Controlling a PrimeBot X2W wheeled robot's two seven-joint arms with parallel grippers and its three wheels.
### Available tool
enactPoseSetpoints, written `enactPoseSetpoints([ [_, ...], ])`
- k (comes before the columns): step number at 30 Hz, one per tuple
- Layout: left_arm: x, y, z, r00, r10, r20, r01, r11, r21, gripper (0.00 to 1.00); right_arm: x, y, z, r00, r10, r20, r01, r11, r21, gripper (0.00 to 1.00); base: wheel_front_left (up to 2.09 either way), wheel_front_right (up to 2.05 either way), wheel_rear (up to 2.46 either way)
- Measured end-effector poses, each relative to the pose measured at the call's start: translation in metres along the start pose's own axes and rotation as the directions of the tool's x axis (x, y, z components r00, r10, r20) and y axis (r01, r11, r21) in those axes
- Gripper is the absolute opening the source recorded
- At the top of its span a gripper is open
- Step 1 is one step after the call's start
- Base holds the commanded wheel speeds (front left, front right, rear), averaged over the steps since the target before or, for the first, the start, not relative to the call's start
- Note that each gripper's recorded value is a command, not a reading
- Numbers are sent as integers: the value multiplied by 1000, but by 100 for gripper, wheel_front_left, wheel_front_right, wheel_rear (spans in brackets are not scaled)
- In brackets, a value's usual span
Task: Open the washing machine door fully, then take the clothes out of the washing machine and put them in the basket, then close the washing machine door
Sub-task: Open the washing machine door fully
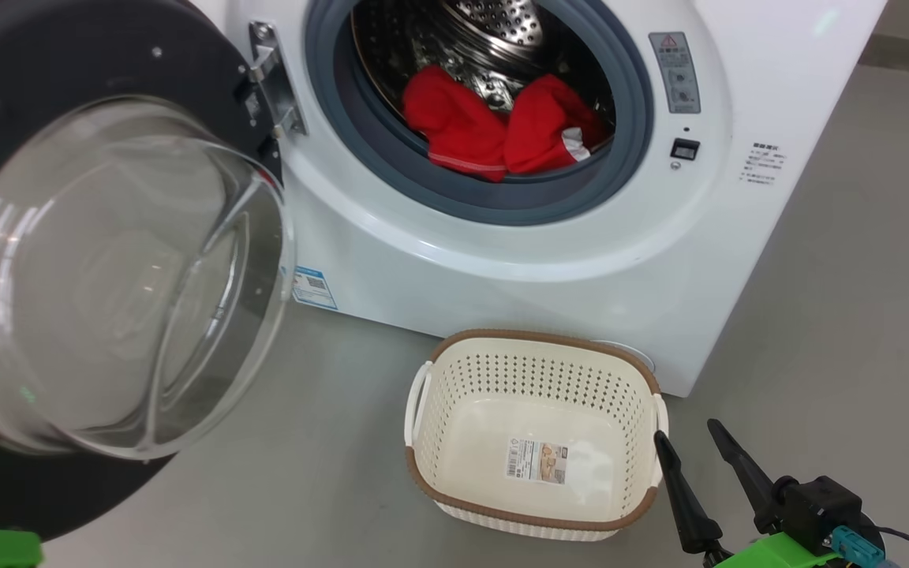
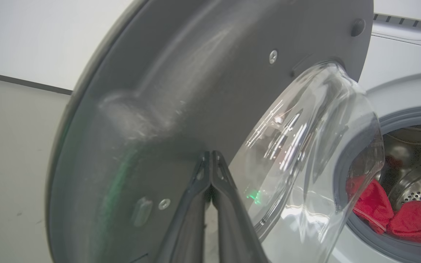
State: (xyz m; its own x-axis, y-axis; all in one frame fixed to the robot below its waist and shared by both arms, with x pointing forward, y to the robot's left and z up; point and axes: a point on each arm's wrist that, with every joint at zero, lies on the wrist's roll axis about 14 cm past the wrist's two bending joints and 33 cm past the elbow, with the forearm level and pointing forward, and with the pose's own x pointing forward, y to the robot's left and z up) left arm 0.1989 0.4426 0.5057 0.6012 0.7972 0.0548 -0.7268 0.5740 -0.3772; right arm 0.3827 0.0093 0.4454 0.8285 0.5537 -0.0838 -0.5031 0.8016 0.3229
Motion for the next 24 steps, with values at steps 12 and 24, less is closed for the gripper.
enactPoseSetpoints([
  [12, 34, 11, 7, 998, 56, 11, -56, 998, 32, 0, 5, -12, -7, 1000, -24, -15, 24, 1000, 5, 100, 0, 0, 0],
  [24, 58, 25, 11, 991, 134, 19, -134, 991, 26, 0, 7, -23, -14, 999, -46, -29, 46, 999, 6, 100, 0, 0, 0],
])
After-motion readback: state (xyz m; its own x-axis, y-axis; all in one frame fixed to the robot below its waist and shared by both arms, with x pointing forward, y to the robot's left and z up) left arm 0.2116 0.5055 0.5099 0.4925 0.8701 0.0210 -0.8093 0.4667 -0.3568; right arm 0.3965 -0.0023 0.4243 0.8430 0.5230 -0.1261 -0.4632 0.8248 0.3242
